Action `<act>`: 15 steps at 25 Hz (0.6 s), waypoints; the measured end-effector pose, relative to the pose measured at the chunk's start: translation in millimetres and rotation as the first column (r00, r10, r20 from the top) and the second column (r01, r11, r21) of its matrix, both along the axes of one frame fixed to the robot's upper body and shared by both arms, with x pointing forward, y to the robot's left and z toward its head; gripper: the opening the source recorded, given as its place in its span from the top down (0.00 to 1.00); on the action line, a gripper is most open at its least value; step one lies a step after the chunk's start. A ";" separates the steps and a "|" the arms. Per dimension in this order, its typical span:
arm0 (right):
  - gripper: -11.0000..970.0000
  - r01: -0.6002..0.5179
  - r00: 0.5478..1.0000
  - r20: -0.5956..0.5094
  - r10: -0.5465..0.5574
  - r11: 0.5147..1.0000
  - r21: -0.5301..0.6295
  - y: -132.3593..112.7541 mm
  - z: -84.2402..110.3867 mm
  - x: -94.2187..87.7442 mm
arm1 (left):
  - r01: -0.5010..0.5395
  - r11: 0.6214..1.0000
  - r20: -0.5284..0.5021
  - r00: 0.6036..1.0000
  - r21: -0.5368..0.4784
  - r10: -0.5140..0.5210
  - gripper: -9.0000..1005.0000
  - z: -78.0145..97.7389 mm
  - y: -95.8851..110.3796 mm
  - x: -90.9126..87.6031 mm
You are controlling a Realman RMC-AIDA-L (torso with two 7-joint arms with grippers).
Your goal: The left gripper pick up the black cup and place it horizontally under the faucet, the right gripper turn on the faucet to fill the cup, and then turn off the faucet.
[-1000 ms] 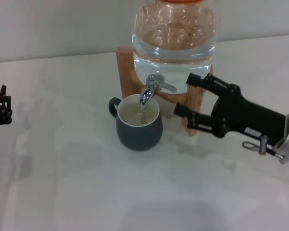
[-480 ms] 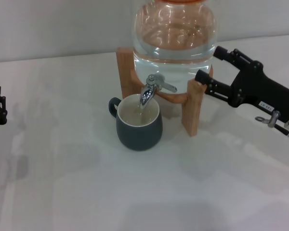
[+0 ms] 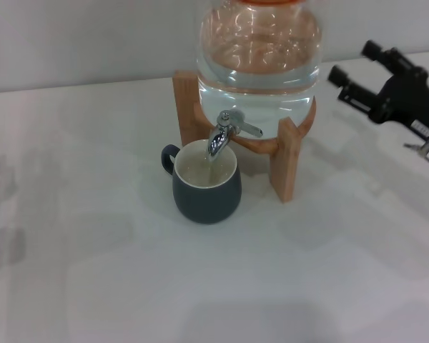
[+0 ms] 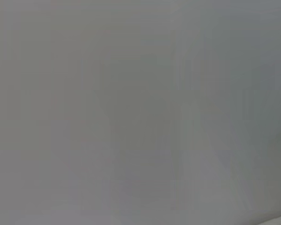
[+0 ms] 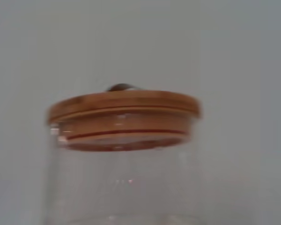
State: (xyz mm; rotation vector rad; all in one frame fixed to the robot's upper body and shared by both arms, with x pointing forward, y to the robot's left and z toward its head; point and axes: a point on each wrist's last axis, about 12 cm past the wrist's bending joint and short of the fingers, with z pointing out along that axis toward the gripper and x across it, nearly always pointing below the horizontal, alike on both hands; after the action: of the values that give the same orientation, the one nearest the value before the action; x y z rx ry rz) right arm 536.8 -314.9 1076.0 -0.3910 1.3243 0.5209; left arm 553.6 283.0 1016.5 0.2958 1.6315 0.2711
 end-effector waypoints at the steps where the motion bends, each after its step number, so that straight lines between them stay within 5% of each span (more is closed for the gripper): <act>1: 0.12 0.029 1.000 -0.002 -0.029 1.000 -0.006 -4.0 0.3 1.7 | -0.009 1.000 0.000 1.000 -0.006 0.009 0.61 0.0 1.7 0.1; 9: 0.12 0.236 0.972 0.004 -0.236 0.972 -0.008 -31.7 2.5 9.7 | -0.074 0.997 -0.002 0.997 -0.031 0.074 0.61 0.4 11.7 1.2; 15: 0.12 0.438 0.899 -0.024 -0.438 0.899 0.013 -57.3 -1.7 11.5 | -0.163 0.983 0.000 0.987 -0.084 0.163 0.61 1.0 21.1 0.9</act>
State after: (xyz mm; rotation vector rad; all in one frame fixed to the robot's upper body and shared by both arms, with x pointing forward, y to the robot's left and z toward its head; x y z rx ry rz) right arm 548.4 -372.2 1074.3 -0.0622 1.3747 0.1570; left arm 554.5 304.0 1017.5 0.0974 1.6578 0.3263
